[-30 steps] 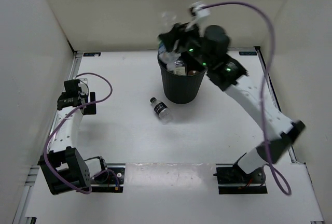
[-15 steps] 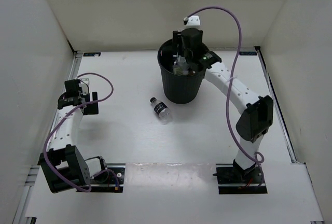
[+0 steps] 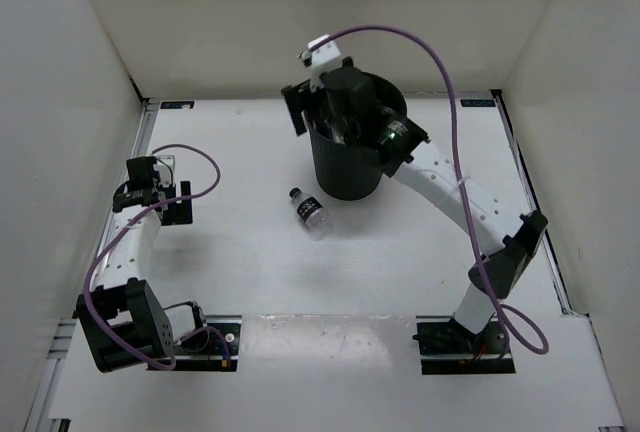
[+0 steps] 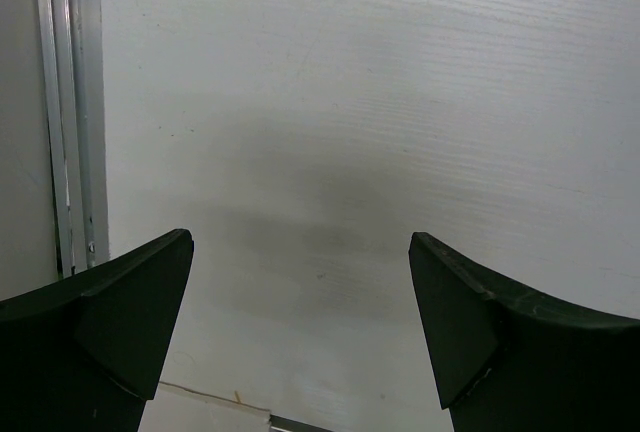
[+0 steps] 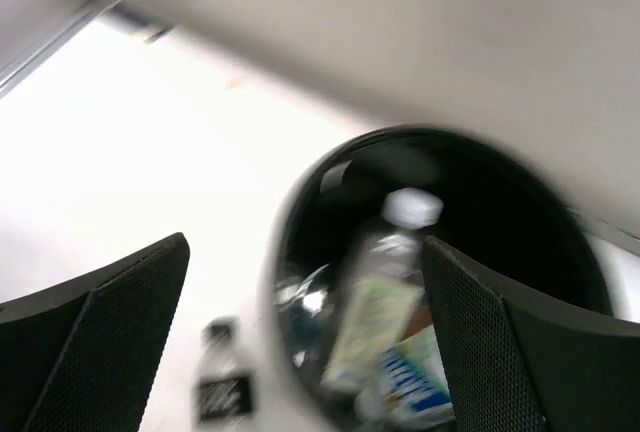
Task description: Put the plastic bottles in the bin
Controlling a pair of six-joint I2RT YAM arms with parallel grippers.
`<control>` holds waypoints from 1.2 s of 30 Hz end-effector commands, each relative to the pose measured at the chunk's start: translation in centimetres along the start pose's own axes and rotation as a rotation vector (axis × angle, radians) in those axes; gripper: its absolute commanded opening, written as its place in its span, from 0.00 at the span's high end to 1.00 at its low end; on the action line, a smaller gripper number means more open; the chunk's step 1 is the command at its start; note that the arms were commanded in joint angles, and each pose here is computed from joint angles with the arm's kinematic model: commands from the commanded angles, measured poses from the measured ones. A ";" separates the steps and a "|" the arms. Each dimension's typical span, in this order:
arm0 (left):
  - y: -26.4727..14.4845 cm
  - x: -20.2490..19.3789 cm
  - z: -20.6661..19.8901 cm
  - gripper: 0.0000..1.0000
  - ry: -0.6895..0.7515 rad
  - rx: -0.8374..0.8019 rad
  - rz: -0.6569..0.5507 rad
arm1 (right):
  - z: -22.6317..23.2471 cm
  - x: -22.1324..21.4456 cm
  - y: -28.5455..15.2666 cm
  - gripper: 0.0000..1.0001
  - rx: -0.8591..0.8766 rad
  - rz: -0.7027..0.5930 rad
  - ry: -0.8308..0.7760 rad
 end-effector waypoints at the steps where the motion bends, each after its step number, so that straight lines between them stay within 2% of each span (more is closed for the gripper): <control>1: -0.3 0.1 -0.2 0.00 -0.016 -0.028 -0.021 | 3.3 -4.1 -1.3 0.00 0.179 0.181 -0.080; 5: -0.1 -0.1 -0.2 0.00 -0.014 -0.027 -0.003 | 7.7 -9.3 -0.3 0.00 0.321 0.386 -0.106; 10: -0.2 -0.2 0.0 0.00 0.022 -0.027 0.006 | 11.3 -14.2 1.6 0.00 0.228 0.530 -0.306; 13: -0.2 -0.2 0.1 0.00 0.047 -0.018 0.006 | 13.0 -14.8 2.3 0.00 0.243 0.549 -0.336; 17: -0.2 -0.4 0.2 0.00 0.047 -0.018 0.006 | 13.8 -15.5 2.9 0.00 0.242 0.569 -0.301; 26: -0.1 -0.8 0.1 0.00 0.048 -0.019 0.016 | 15.7 -20.9 4.3 0.01 0.272 0.710 -0.302; 29: -0.1 -0.8 0.1 0.00 0.048 -0.019 0.016 | 15.7 -22.3 5.3 0.01 0.314 0.744 -0.238; 36: -0.1 -0.9 0.1 0.00 0.049 -0.019 0.025 | 15.8 -22.8 5.9 0.09 0.358 0.745 -0.176</control>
Point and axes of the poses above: each gripper's point midway between its finger pads, its own y axis out along the fingers, its own z axis along the line the jaws close on, x = y × z, the point moved 9 cm from there along -y, back along the fingers, and after that the axes turned 11 degrees about -y, right-handed, at the moved point
